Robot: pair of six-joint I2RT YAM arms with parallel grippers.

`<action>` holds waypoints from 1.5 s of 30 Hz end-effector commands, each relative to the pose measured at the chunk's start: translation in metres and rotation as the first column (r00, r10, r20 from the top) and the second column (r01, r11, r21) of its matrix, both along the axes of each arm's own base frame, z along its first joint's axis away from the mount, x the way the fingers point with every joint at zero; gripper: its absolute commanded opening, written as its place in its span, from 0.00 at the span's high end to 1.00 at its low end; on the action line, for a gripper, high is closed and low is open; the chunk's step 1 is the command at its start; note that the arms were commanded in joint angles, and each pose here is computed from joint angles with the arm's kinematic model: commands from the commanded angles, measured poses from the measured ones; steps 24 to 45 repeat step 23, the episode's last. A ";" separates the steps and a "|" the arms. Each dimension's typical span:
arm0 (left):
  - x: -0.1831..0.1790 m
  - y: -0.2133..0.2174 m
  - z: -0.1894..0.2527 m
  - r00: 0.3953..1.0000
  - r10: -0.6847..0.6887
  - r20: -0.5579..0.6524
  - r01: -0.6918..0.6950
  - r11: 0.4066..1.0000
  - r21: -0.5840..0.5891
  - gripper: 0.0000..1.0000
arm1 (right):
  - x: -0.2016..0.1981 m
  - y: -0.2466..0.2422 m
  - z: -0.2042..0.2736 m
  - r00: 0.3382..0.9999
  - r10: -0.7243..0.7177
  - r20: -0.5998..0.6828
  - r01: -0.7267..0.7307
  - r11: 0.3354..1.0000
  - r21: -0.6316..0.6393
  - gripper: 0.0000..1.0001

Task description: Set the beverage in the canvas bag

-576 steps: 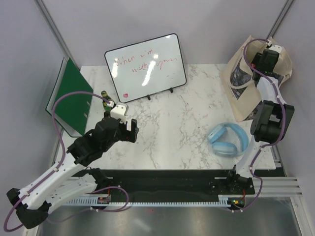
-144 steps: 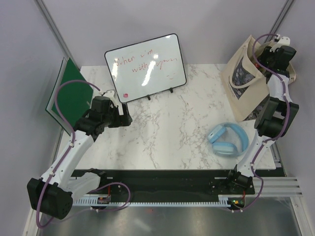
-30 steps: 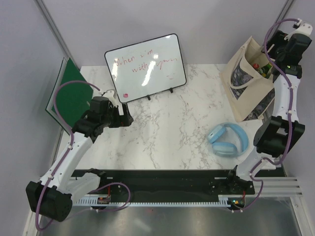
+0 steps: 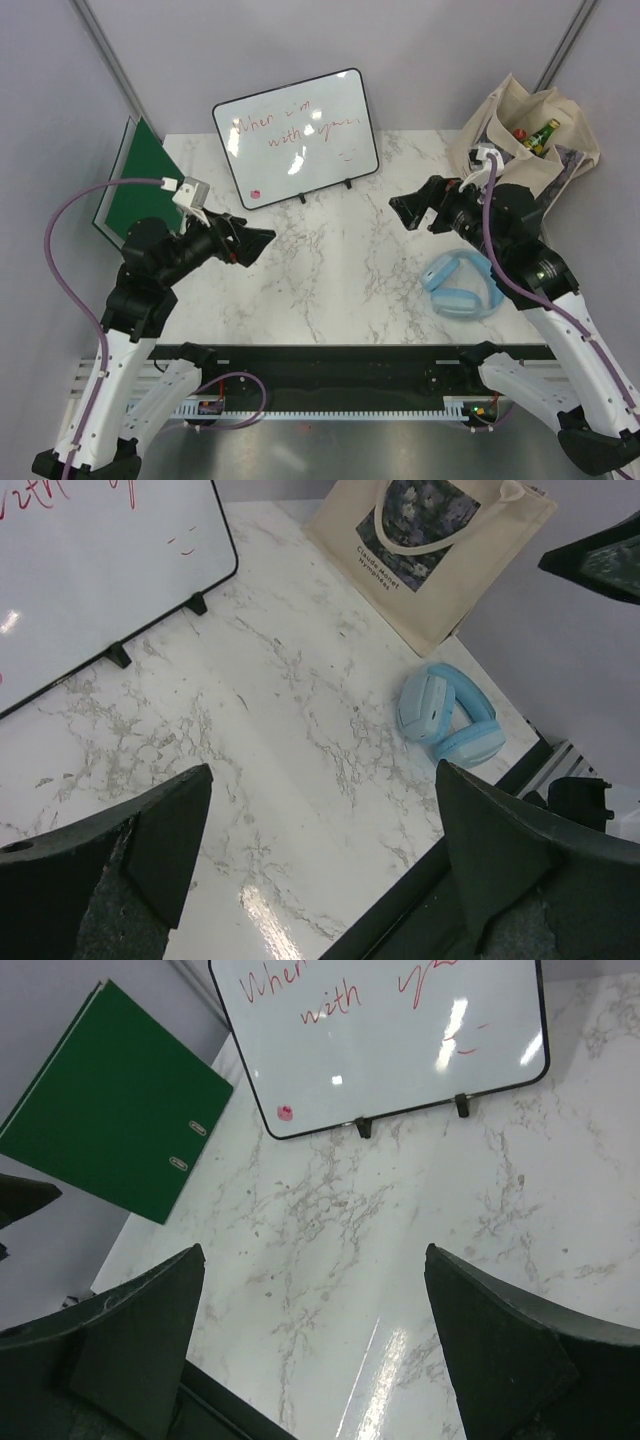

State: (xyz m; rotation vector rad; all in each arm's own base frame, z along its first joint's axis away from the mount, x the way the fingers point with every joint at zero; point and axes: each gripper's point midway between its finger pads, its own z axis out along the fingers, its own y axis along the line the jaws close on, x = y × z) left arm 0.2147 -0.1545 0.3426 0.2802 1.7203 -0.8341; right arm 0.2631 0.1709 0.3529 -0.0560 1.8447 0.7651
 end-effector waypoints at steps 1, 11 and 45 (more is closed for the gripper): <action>0.007 0.001 -0.011 0.998 0.024 -0.053 -0.023 1.000 0.010 0.00 | 0.003 -0.015 0.013 0.997 -0.071 0.037 0.072 0.997 -0.033 0.02; 0.022 -0.020 -0.056 0.971 -0.077 -0.226 0.091 0.995 0.050 0.00 | 0.003 -0.031 0.023 0.989 -0.145 0.023 0.146 0.987 -0.068 0.02; 0.023 -0.022 -0.052 0.972 -0.091 -0.219 0.109 0.992 0.069 0.00 | -0.002 -0.034 0.037 0.987 -0.158 0.034 0.159 0.986 -0.045 0.02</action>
